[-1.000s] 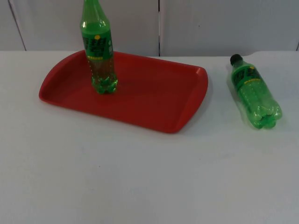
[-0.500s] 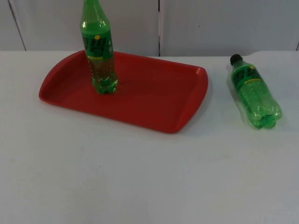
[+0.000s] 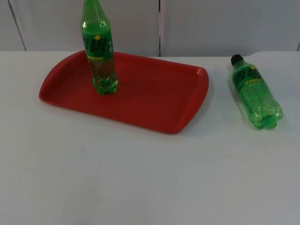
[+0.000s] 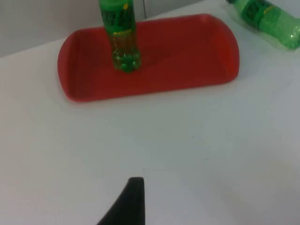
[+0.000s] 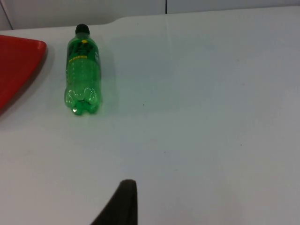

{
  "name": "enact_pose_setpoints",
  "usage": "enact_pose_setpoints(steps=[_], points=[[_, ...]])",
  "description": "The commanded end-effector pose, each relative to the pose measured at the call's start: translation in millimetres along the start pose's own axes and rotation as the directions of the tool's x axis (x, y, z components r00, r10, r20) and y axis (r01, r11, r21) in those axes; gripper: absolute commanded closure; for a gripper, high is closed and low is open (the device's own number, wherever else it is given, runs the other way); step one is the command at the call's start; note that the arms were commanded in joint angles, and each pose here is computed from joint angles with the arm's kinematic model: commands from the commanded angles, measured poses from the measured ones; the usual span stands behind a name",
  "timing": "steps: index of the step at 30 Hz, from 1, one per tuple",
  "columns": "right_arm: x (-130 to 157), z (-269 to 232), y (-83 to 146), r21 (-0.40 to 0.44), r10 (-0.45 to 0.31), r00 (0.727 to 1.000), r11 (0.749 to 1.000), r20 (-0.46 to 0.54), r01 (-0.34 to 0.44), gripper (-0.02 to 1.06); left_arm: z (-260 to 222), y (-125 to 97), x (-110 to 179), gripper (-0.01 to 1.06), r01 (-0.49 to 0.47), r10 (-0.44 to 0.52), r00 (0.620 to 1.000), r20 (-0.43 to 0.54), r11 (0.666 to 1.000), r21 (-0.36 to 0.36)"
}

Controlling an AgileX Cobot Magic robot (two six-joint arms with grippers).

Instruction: Place the bottle upright on the tray.

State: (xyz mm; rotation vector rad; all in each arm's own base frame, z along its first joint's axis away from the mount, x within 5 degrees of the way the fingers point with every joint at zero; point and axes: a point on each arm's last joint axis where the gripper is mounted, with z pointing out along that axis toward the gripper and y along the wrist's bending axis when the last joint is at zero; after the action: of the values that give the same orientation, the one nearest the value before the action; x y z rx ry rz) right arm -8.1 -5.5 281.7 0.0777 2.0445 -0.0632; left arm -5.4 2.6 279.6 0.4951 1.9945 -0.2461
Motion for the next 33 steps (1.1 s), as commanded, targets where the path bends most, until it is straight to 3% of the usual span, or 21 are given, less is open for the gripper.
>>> enact_pose_setpoints(steps=[1,33], points=[[1.0,1.0,0.3,0.002,-0.001,1.0,1.0,0.001,0.001,0.0,1.0,0.5,1.2,0.0,0.003,-0.003,1.0,0.0,1.0,0.0],[1.0,1.0,0.3,0.002,-0.001,1.0,1.0,0.001,0.001,0.0,3.3,0.3,3.9,0.0,0.009,-0.009,1.0,-0.018,1.0,0.002]])
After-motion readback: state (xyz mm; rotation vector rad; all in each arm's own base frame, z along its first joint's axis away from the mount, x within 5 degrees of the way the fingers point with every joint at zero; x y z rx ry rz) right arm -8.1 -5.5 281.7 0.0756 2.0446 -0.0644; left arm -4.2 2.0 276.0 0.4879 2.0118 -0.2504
